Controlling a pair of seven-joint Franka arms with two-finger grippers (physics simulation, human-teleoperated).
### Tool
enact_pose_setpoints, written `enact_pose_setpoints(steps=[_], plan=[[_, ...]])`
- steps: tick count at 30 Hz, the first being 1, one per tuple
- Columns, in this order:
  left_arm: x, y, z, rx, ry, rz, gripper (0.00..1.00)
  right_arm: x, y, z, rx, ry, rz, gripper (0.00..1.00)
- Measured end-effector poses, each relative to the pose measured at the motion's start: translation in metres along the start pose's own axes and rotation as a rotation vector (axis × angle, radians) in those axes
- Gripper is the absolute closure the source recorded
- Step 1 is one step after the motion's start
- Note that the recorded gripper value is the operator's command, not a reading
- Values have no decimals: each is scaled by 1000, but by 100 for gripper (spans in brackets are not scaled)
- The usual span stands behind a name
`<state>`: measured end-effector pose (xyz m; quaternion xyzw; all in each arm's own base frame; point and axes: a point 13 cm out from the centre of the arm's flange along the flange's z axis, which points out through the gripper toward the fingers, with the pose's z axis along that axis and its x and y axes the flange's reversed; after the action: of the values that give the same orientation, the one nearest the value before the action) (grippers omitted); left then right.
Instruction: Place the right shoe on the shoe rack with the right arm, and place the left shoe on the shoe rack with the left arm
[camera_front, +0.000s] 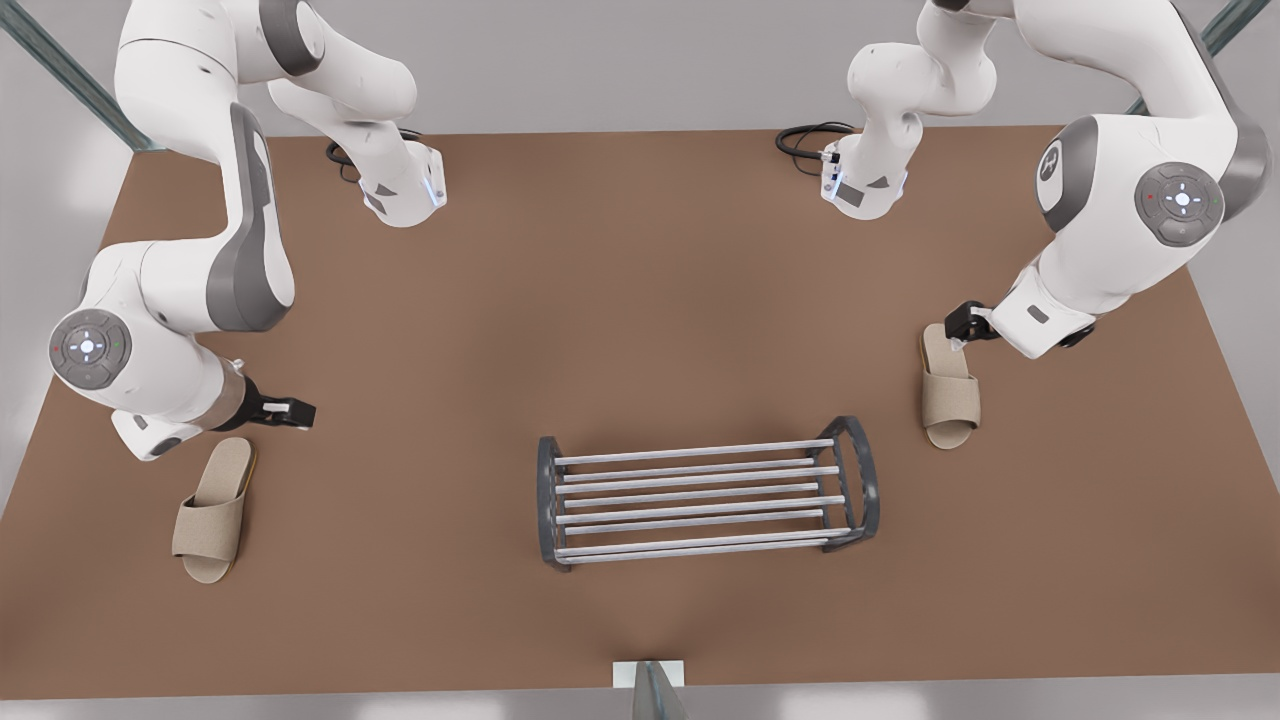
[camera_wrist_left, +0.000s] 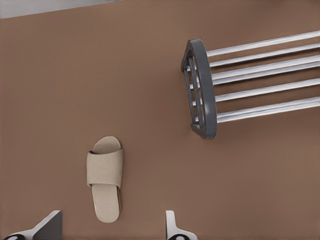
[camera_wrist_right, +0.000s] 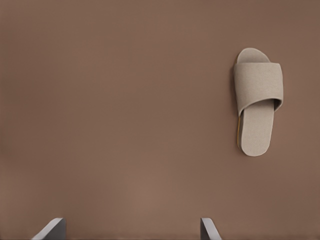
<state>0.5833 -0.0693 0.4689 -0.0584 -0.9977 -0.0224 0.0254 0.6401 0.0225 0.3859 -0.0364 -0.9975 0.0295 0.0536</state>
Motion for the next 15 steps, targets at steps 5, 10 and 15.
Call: enact_pose_setpoints(steps=[5,10,15], plan=[[0,-3,0,2,2,2,0,-6,-9,28,-2,44,-4,0],[73,-243,78,-444,180,403,0,-30,-93,94,-28,88,108,0],[153,-197,177,-1215,286,516,0,-39,-177,147,-59,99,177,0]])
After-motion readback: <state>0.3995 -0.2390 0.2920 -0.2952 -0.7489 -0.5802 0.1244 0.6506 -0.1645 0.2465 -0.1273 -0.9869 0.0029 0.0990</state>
